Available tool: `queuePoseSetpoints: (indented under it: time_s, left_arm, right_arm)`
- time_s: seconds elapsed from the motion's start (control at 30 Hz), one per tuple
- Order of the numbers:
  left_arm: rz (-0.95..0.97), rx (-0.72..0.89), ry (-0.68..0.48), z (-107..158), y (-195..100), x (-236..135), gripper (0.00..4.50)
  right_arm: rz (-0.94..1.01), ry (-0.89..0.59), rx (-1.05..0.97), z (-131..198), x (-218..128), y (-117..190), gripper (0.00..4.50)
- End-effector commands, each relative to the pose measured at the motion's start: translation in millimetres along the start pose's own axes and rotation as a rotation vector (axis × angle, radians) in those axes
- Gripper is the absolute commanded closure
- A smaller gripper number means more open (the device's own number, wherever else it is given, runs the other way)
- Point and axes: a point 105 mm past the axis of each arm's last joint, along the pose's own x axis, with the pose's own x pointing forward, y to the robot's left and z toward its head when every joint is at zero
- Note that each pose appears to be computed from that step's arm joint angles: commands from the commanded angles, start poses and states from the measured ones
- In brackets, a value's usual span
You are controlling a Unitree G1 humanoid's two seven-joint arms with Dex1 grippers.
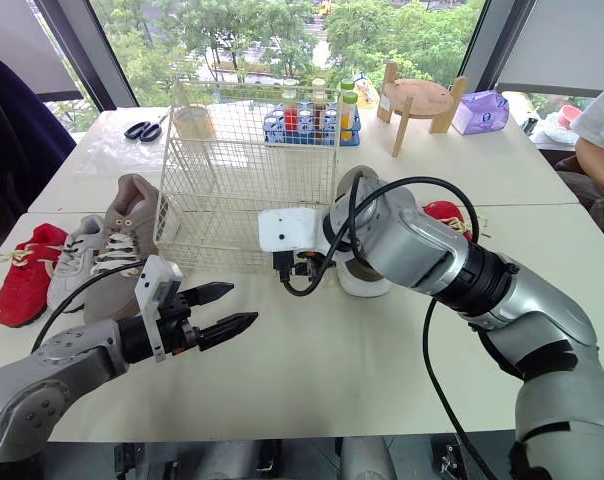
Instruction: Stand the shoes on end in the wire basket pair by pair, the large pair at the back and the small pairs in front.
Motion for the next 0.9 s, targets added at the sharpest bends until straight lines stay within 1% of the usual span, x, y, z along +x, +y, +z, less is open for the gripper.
queuePoseSetpoints:
  time_s: [0.03, 0.17, 0.27, 0.47, 0.77, 0.83, 0.87, 0.9]
  left_arm:
    - [-0.005, 0.026, -0.025, 6, -2, 1, 0.0]
    - [-0.006, 0.026, -0.028, 7, -2, 1, 0.0]
    - [-0.008, 0.027, -0.029, 8, -2, 1, 0.0]
    - [-0.013, 0.038, -0.027, 11, -1, 3, 0.0]
    - [-0.007, 0.043, -0.017, 11, -2, -1, 0.0]
    - [-0.009, 0.044, -0.017, 12, -3, 0, 0.0]
    - [-0.009, 0.044, -0.017, 12, -3, -1, 0.0]
    - [-0.011, 0.044, -0.017, 12, -3, -1, 0.0]
  right_arm:
    - [-0.034, -0.026, -0.06, 13, -14, -5, 4.41]
    - [-0.029, -0.048, -0.039, 17, -20, -2, 4.41]
    - [-0.09, -0.076, -0.008, 22, -24, -14, 4.41]
    - [-0.181, -0.08, 0.05, 24, -10, -33, 4.41]
    - [-0.173, -0.069, 0.084, 18, 2, -35, 4.41]
    - [-0.162, -0.076, 0.079, 18, 2, -33, 3.81]
    - [-0.159, -0.077, 0.075, 18, 2, -32, 3.6]
    - [-0.162, -0.078, 0.074, 18, 1, -33, 3.14]
